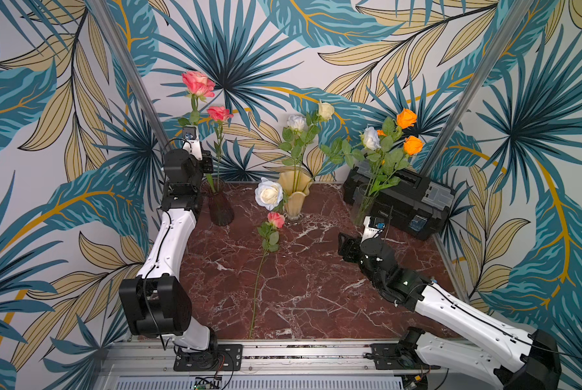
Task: Arrange the flowers in different vases according to their variety
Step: Insert the flower into the vase.
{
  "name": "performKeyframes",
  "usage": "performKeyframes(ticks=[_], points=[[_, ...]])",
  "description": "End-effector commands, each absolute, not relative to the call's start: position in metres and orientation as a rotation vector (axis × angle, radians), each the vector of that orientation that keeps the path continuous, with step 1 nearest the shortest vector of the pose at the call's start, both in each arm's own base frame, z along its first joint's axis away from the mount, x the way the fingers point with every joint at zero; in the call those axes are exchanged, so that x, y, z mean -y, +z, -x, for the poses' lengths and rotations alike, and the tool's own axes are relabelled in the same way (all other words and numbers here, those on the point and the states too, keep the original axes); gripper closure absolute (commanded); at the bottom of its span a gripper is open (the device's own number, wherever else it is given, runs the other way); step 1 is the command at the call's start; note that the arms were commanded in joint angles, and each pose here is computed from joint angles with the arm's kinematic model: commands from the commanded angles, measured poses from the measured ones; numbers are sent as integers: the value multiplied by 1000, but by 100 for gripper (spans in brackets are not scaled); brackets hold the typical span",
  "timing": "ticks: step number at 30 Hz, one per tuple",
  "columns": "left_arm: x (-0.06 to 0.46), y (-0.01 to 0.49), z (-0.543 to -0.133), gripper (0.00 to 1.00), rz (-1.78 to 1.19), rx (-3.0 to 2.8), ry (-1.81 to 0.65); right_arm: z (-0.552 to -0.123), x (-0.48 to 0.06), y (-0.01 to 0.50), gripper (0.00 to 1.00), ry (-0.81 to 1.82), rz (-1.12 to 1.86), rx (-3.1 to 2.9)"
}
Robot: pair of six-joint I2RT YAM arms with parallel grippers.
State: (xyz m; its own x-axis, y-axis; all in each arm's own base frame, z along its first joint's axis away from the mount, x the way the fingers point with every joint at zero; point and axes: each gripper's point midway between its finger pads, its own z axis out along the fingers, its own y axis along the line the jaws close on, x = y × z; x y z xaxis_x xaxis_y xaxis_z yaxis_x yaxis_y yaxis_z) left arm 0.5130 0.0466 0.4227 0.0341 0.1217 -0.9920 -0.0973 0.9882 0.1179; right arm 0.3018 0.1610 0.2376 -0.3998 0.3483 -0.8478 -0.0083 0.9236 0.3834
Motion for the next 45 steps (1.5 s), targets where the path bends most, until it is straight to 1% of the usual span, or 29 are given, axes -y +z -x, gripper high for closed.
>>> performKeyframes(ticks=[1,5,7,9,11,12,14,15,16,18,20,24,27,34,36,40,45], points=[[-48,450,-510,100,-14,-1436,156,-301,-161,237,29,389,-253,-1959],[-51,425,-509,100,10,-1470,159,-301,-161,236,29,389,-255,-1961],[-52,414,-506,92,15,-1481,167,-302,-162,235,29,390,-253,-1963],[-53,404,-504,78,16,-1500,171,-302,-164,235,29,396,-249,-1965],[-53,396,-502,67,13,-1514,170,-302,-164,235,29,396,-247,-1967],[-52,393,-500,60,13,-1520,167,-303,-164,235,29,395,-247,-1966],[-52,390,-497,35,20,-1518,165,-303,-164,236,29,397,-251,-1962],[-54,390,-495,25,34,-1518,167,-303,-164,236,29,398,-250,-1960],[-56,390,-494,20,50,-1520,171,-302,-164,237,29,399,-250,-1961],[-58,393,-490,17,66,-1522,177,-302,-163,237,29,401,-253,-1958],[-59,400,-483,11,75,-1513,183,-301,-163,236,29,402,-250,-1962],[-61,411,-461,9,94,-1525,205,-300,-162,236,29,403,-252,-1963],[-58,410,-442,8,98,-1566,194,-301,-164,235,29,404,-246,-1966],[-21,390,-389,9,9,-1703,152,-301,-169,230,29,416,-230,-1986],[-7,380,-372,9,-15,-1754,122,-301,-170,228,29,420,-226,-1990],[19,337,-340,9,-42,-1917,14,-300,-170,226,29,421,-226,-1994],[35,282,-302,9,-33,-2091,-57,-298,-169,225,29,432,-234,-1991]])
